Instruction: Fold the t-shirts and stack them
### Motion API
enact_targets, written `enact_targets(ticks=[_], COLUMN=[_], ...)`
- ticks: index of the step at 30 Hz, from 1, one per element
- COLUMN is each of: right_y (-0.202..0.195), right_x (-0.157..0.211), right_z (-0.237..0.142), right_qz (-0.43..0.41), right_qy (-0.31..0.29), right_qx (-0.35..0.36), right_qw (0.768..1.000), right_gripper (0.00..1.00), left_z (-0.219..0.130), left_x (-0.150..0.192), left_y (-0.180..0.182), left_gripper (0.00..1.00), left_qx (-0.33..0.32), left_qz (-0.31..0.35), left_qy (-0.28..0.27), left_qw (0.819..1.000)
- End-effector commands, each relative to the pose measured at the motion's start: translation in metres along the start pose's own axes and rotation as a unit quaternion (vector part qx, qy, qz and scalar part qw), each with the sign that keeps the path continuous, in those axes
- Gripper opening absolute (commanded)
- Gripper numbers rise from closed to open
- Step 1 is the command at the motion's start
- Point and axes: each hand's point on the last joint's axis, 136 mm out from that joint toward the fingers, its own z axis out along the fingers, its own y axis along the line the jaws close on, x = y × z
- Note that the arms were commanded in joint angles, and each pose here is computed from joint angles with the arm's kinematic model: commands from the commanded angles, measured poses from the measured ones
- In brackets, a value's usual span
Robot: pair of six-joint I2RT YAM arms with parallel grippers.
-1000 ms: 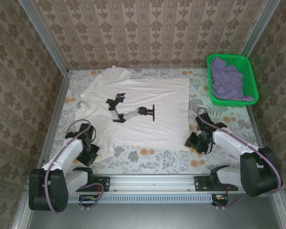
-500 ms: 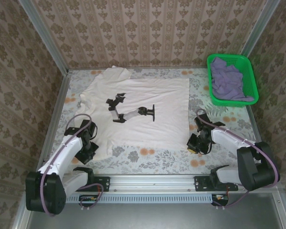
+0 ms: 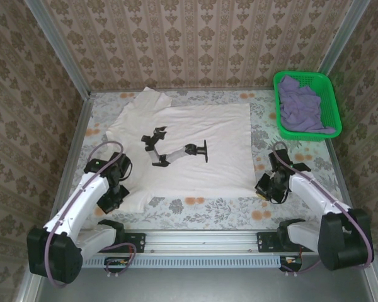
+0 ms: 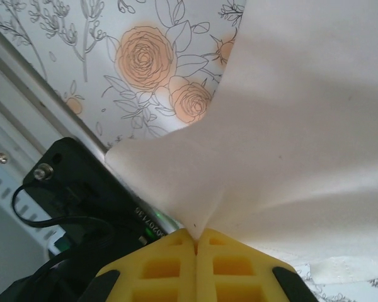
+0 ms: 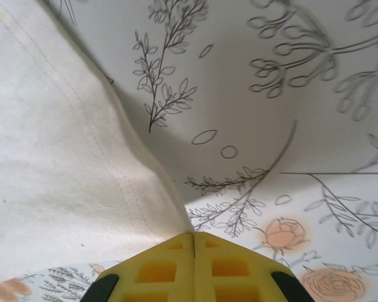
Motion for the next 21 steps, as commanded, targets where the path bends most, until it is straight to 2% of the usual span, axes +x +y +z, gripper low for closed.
enact_targets(ticks=[1, 5, 11, 16, 19, 21], right_y=[-0.022, -0.026, -0.028, -0.002, 0.022, 0.036], right_x=[0.010, 0.019, 0.022, 0.001, -0.018, -0.031], right_z=[-0.005, -0.001, -0.008, -0.021, -0.032, -0.036], right_qz=[0.026, 0.030, 0.021, -0.002, -0.015, -0.024], right_qy=[0.009, 0.029, 0.030, 0.010, -0.008, -0.013], right_qx=[0.036, 0.040, 0.042, 0.020, -0.003, -0.008], right_qw=[0.999, 0.998, 0.998, 1.000, 1.000, 1.000], right_gripper=[0.00, 0.00, 0.00, 0.00, 0.00, 0.00], left_z=[-0.013, -0.008, -0.017, -0.028, -0.045, -0.061], left_x=[0.002, 0.020, 0.031, 0.019, -0.005, -0.029], left_y=[0.010, 0.008, 0.015, -0.011, -0.043, -0.062], left_gripper=[0.00, 0.00, 0.00, 0.00, 0.00, 0.00], left_qx=[-0.029, -0.042, -0.030, 0.011, 0.042, 0.036], left_qz=[0.056, 0.097, 0.115, 0.118, 0.149, 0.173], left_qy=[0.014, 0.075, 0.089, 0.085, 0.061, 0.039], left_qw=[0.998, 0.992, 0.989, 0.989, 0.986, 0.984])
